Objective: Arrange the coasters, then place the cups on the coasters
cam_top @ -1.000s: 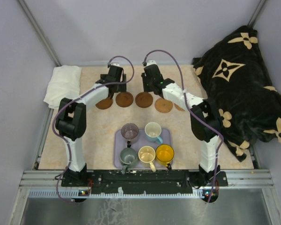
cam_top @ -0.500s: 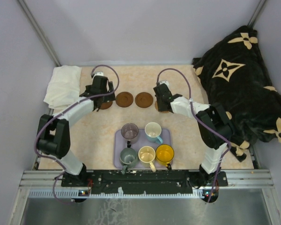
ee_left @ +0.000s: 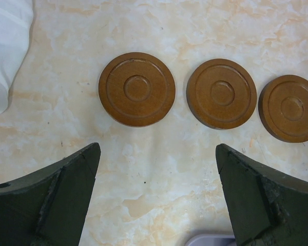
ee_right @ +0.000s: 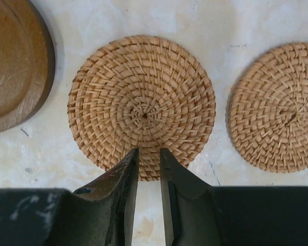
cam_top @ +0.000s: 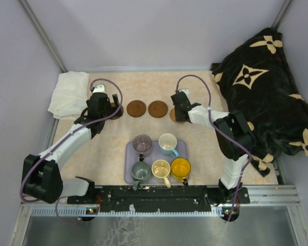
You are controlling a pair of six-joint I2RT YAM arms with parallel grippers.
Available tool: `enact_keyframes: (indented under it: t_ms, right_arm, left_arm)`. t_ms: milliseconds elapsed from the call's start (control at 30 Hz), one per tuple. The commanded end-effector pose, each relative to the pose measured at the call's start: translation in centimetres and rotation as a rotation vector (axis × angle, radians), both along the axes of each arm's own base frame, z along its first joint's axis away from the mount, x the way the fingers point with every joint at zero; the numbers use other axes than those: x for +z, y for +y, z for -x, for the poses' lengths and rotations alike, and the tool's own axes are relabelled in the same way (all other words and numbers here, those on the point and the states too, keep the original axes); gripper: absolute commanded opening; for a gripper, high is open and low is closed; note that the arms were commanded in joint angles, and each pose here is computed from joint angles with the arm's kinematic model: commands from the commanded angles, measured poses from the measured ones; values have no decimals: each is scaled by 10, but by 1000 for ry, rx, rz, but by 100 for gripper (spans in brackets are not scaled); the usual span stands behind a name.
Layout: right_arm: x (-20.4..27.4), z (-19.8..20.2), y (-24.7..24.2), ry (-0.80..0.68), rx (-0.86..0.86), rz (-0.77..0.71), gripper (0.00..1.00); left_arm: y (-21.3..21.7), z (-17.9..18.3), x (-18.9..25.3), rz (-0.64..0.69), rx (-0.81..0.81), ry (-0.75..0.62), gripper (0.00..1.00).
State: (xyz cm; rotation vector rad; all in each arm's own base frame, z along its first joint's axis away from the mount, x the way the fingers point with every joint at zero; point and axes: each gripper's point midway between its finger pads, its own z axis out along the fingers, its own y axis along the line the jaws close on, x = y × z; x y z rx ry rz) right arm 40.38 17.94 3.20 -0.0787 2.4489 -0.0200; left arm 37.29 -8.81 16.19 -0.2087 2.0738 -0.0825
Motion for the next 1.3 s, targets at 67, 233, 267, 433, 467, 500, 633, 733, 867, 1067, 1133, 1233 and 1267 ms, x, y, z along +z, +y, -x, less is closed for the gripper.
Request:
enact_keyframes:
  t_ms: [67, 233, 267, 433, 467, 500, 633, 733, 867, 1067, 1133, 1233, 1267]
  right_arm:
    - [3, -27, 7, -40, -25, -50, 24]
    - [-3, -35, -6, -21, -75, -54, 24]
    - [-3, -37, -9, -20, -83, -58, 24]
    - [2, -42, -16, -31, -83, -60, 24]
    - [4, -43, -15, -35, -77, -61, 24]
    - [6, -43, -14, -37, -69, -64, 24]
    - [14, -45, -10, -58, -44, -83, 25]
    - [29, -51, -6, -92, -27, -97, 27]
    - [67, -65, -2, -176, -10, -114, 28]
    - [133, -78, -11, -299, -42, -93, 29]
    - [141, -75, -21, -306, -78, -62, 29]
    - [138, -65, -41, -283, -150, -16, 29]
    - [134, -61, -48, -271, -172, -9, 29]
  left_arm:
    - [-4, 3, 13, 23, -25, -47, 100]
    - [-5, 6, 12, 27, -36, -39, 100]
    - [-5, 6, 12, 28, -37, -38, 100]
    - [-8, 7, 9, 34, -48, -30, 100]
    - [-8, 7, 8, 33, -50, -26, 100]
    - [-8, 7, 8, 34, -51, -26, 100]
    - [-9, 7, 6, 34, -55, -21, 100]
    - [-9, 8, 5, 37, -55, -17, 100]
    - [-10, 8, 5, 44, -60, -18, 100]
    - [-13, 13, 11, 68, -76, -28, 100]
    - [-14, 16, 13, 75, -82, -35, 100]
    - [-14, 19, 16, 80, -87, -45, 100]
    - [-14, 20, 16, 80, -90, -46, 100]
